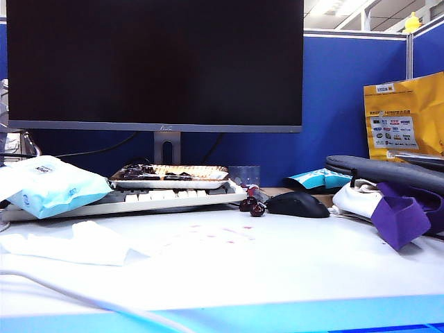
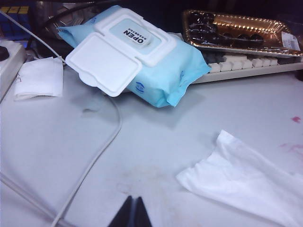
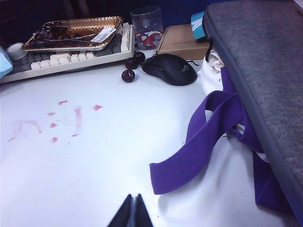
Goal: Use the wet wipes on the table to wipe the cherry juice off the table, then put the wipes back on the table.
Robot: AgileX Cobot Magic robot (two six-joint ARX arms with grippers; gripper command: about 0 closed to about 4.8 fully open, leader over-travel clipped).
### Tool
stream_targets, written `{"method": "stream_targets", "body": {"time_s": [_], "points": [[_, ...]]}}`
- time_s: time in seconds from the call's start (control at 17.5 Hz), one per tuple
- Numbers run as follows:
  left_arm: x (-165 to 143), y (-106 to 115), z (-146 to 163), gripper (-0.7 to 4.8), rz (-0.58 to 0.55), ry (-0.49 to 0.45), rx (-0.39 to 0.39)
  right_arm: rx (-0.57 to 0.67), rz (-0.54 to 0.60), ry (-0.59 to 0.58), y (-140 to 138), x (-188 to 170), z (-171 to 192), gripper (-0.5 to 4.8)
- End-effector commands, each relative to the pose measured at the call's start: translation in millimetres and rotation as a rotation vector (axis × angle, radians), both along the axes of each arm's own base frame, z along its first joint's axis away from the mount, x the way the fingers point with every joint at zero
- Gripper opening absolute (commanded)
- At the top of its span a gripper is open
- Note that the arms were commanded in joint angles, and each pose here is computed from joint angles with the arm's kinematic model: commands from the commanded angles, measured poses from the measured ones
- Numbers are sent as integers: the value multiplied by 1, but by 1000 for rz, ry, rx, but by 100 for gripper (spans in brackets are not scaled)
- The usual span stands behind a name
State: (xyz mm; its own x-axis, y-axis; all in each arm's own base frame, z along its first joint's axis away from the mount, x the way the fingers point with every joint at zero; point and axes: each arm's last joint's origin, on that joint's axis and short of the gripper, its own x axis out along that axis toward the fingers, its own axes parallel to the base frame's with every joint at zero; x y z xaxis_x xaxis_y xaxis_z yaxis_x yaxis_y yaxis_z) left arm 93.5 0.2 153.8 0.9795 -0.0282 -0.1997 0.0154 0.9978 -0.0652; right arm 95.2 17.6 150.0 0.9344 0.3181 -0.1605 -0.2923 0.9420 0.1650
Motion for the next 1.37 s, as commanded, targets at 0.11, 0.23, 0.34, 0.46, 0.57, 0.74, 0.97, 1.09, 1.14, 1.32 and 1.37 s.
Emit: {"method": "stream_targets", "body": {"time_s": [0.11, 0.23, 0.34, 0.46, 0.57, 0.74, 0.97, 1.09, 1.14, 1.32, 1.37], "points": [[0, 0, -3, -4, -4, 13, -4, 1, 1, 1, 0, 0, 0, -1], [0, 0, -3, -4, -4, 13, -4, 1, 0, 1, 0, 0, 0, -1], [0, 0, -3, -4, -4, 13, -4, 1, 0, 1, 0, 0, 0, -1], [0, 0, -3, -4, -4, 13, -4, 1, 0, 1, 0, 0, 0, -1], [0, 0, -3, -4, -4, 13, -4, 55, -8, 4, 0, 0, 1, -1], [0, 0, -3, -4, -4, 13, -4, 382, 102, -102, 3, 0, 24, -1], [0, 0, -3, -4, -4, 14, -4, 704, 448, -201, 8, -13, 56, -1], [0, 0, -3, -4, -4, 13, -4, 822, 508, -207, 8, -18, 65, -1], [0, 0, -3, -4, -4, 13, -4, 851, 543, -229, 8, -21, 69, -1], [0, 0, -3, -4, -4, 13, -4, 868, 605, -254, 8, -25, 74, -1], [0, 0, -3, -4, -4, 14, -4, 911, 607, -175, 8, -23, 71, -1]]}}
